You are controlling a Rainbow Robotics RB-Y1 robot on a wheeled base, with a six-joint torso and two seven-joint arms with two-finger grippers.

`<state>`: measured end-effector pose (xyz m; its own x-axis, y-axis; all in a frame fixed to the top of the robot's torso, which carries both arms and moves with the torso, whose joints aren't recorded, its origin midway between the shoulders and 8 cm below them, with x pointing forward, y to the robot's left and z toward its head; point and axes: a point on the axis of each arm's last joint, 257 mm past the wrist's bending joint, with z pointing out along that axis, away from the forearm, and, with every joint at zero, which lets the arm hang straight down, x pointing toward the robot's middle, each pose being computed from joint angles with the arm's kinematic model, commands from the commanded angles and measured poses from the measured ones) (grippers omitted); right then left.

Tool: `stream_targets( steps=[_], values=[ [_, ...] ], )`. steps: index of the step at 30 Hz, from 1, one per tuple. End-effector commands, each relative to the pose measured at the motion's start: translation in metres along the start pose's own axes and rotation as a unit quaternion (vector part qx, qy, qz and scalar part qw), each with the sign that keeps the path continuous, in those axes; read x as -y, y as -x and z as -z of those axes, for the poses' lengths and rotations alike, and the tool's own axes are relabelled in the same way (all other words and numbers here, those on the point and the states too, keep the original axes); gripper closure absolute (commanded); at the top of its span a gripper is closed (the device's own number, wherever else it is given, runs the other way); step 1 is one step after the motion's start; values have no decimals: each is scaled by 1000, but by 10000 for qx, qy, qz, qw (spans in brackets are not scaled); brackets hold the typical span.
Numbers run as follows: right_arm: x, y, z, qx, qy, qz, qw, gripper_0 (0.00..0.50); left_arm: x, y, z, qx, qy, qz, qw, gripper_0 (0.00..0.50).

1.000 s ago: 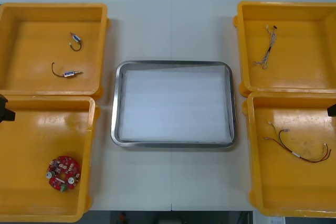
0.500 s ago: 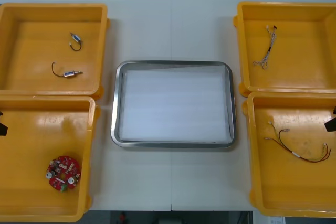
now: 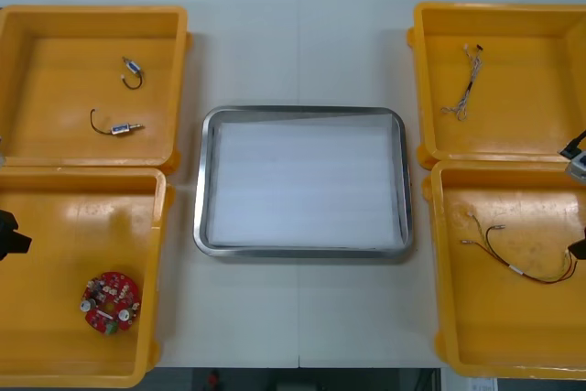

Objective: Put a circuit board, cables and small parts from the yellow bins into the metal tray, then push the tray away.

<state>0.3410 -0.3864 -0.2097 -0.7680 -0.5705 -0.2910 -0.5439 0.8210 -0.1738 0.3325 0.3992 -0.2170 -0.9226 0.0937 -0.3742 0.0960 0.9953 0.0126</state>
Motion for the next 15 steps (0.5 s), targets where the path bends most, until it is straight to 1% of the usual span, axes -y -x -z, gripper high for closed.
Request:
stream_targets(
  steps=[1, 2, 3, 4, 5, 7, 11, 12, 15],
  values=[
    [-2, -10, -2, -48, -141, 997, 9949, 0, 3, -20, -8, -106, -52, 139, 9998, 0],
    [-2, -10, -3, -23, -143, 1056, 9943, 0, 4, -20, -9, -92, -56, 122, 9999, 0],
    [-2, -9, -6, 58, -155, 1291, 9915, 0, 7, -23, -10, -53, -97, 107, 9999, 0],
    [-2, -9, -6, 58, -155, 1291, 9915, 0, 7, -23, -10, -53, -97, 107, 9999, 0],
    [-3, -8, -9, 139, -180, 1575, 9873, 0, 11, -25, -12, 0, -142, 80, 9999, 0],
    [-4, -6, -13, 197, -204, 1930, 9808, 0, 16, -29, -15, 48, -205, 35, 9998, 0],
    [-9, -5, -21, 194, -205, 2396, 9705, 0, 32, -32, -20, 163, -346, -126, 9992, 0],
    [-10, -4, -22, 198, -215, 2449, 9691, 0, 34, -32, -21, 176, -358, -147, 9991, 0],
    [-15, -4, -34, 190, -247, 2630, 9643, 0, 46, -34, -28, 282, -487, -211, 9982, 0]
  ],
)
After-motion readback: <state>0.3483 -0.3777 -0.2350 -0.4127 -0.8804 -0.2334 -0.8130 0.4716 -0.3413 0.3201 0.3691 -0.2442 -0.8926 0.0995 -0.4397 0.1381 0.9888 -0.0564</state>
